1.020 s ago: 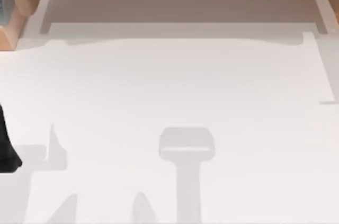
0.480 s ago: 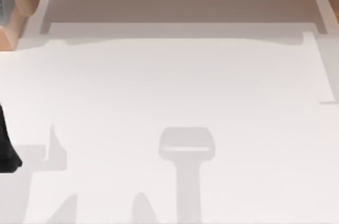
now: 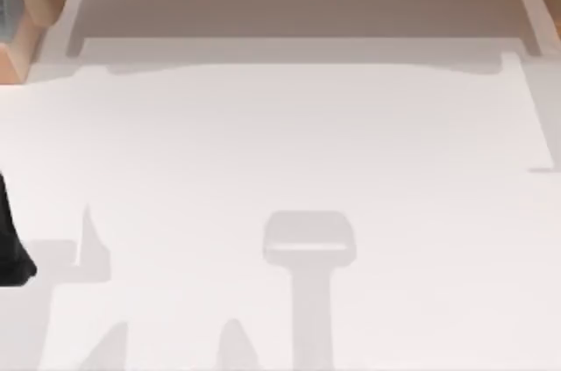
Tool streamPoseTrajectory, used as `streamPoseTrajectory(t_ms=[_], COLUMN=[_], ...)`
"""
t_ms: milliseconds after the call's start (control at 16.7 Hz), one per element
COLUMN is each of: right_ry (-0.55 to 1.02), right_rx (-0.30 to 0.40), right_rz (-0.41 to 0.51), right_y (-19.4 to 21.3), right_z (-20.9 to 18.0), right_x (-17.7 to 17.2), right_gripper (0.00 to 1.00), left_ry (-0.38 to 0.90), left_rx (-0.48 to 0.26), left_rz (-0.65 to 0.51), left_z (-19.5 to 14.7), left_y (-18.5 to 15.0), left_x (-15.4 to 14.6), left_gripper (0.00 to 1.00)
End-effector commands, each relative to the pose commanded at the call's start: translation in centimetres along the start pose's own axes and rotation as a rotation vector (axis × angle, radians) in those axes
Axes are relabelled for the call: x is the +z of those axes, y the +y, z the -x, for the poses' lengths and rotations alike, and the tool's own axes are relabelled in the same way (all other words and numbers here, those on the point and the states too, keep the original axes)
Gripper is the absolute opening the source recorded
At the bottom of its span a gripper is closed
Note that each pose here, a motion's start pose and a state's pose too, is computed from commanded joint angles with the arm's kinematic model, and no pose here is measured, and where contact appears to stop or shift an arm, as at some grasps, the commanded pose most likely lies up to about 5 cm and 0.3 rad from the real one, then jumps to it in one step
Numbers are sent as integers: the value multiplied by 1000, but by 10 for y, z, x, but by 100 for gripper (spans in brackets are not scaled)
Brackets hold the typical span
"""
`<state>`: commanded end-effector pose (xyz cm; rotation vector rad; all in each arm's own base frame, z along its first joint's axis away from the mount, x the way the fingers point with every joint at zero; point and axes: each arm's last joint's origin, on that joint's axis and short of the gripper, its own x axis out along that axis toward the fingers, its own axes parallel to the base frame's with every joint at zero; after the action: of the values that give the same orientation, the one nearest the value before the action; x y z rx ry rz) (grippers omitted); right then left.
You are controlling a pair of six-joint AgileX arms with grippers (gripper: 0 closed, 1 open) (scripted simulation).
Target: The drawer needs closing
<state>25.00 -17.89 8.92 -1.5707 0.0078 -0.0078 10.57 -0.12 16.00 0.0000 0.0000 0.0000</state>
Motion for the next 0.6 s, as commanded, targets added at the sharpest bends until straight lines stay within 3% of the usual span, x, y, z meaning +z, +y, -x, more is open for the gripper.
streamPoseTrajectory(t_ms=[300, 600], right_ry=[0, 0], right_rx=[0, 0], right_rz=[0, 0], right_y=[0, 0], right_z=[0, 0], right_x=[0, 0], right_gripper=[2, 0], left_ry=[0, 0], left_rx=[0, 0], left_rz=[0, 0], left_z=[0, 0], left_y=[0, 0], left_x=[0, 0], left_gripper=[100, 100])
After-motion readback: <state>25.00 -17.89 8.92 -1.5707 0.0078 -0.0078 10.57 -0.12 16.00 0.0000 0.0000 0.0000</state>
